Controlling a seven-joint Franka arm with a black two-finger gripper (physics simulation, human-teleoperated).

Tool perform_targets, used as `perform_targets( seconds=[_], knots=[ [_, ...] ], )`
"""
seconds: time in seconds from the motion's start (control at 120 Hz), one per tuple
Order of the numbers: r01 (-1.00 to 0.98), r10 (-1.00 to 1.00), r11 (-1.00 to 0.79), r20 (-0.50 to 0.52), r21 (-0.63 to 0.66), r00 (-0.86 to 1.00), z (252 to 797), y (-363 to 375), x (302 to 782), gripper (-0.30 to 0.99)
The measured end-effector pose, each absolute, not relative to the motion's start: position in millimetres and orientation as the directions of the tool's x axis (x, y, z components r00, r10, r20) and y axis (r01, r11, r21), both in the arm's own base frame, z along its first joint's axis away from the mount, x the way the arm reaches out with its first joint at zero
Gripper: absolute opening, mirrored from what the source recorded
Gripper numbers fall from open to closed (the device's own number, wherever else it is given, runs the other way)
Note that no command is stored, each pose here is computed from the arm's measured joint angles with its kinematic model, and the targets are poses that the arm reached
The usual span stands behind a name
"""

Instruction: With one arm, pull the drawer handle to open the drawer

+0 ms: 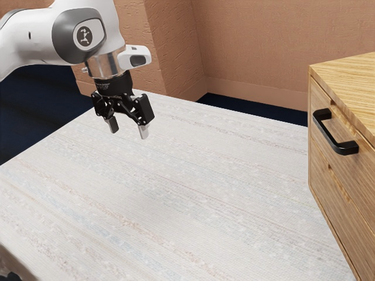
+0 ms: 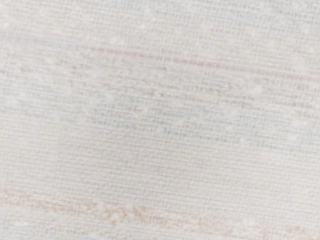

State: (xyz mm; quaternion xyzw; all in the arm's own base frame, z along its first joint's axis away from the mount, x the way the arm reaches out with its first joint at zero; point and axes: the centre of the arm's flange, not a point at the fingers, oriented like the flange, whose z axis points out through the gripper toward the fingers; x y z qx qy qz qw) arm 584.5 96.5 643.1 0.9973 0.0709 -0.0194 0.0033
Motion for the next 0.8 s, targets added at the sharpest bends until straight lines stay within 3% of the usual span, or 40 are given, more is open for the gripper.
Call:
perform_targets(
  seconds=[0.233, 0.358, 0.417, 0.55, 0.8],
  knots=[
    [0.148, 0.147, -0.989, -0.033, 0.012, 0.989, 647.8, 99.4, 582.3, 0.69],
    [0.166, 0.169, -0.985, 0.083, 0.044, 0.982, 729.3, 98.1, 536.7, 0.69],
    [0.197, 0.202, -0.978, 0.088, 0.066, 0.975, 751.6, 100.3, 508.7, 0.69],
    [0.219, 0.22, -0.97, 0.001, 0.109, 0.975, 728.0, 78.9, 452.1, 0.69],
    [0.262, 0.262, -0.965, 0.017, 0.014, 0.965, 699.3, -20.1, 413.1, 0.69]
  ],
)
